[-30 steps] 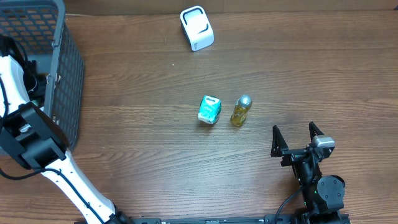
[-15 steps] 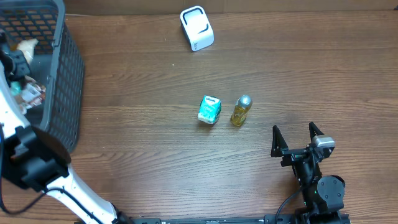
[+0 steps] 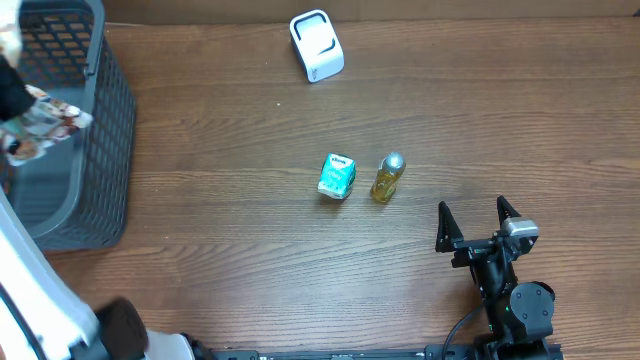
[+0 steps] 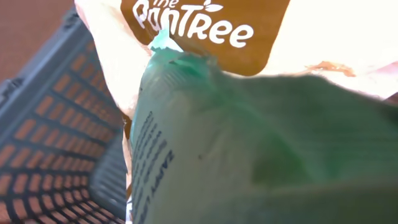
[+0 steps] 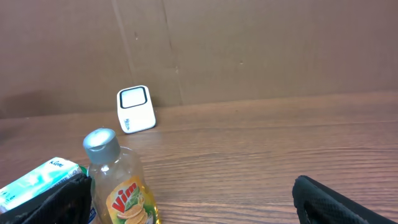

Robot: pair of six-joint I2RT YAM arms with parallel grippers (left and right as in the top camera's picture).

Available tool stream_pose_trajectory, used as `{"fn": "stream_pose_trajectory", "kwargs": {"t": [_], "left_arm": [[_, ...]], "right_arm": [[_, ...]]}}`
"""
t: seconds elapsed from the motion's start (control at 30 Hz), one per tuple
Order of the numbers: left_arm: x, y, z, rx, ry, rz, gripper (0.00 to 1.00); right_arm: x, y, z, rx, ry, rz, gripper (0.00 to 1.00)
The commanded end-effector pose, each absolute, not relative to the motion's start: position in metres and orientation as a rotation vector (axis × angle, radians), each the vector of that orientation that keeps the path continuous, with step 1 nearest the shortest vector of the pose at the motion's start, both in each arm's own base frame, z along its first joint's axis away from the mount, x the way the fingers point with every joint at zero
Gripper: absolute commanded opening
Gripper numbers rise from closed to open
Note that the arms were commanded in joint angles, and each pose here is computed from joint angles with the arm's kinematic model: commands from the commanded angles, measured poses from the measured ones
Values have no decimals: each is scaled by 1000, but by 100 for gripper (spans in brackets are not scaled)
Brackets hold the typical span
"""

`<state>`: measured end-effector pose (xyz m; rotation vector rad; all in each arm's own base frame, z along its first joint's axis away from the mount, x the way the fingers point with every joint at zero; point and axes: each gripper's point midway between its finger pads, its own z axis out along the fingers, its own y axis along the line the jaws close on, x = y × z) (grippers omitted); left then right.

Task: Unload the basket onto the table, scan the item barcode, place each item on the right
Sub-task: 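Grasp the green-and-brown Pantree snack bag in the basket with the left gripper, then carry the snack bag out and lower it left of the Kleenex pack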

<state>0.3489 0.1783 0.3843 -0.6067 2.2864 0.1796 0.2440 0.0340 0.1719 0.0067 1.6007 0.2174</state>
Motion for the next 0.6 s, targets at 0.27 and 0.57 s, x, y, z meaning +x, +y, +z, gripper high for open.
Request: {"fn": "stream_pose_trajectory", "kwargs": {"t": [0.27, 0.57], "left_arm": [[308, 72, 406, -418, 2350, -9, 5], [298, 45, 388, -423, 2456, -80, 5]], "right_arm": [[244, 34, 170, 2, 1597, 216, 100], [244, 34, 170, 2, 1597, 216, 100]]}}
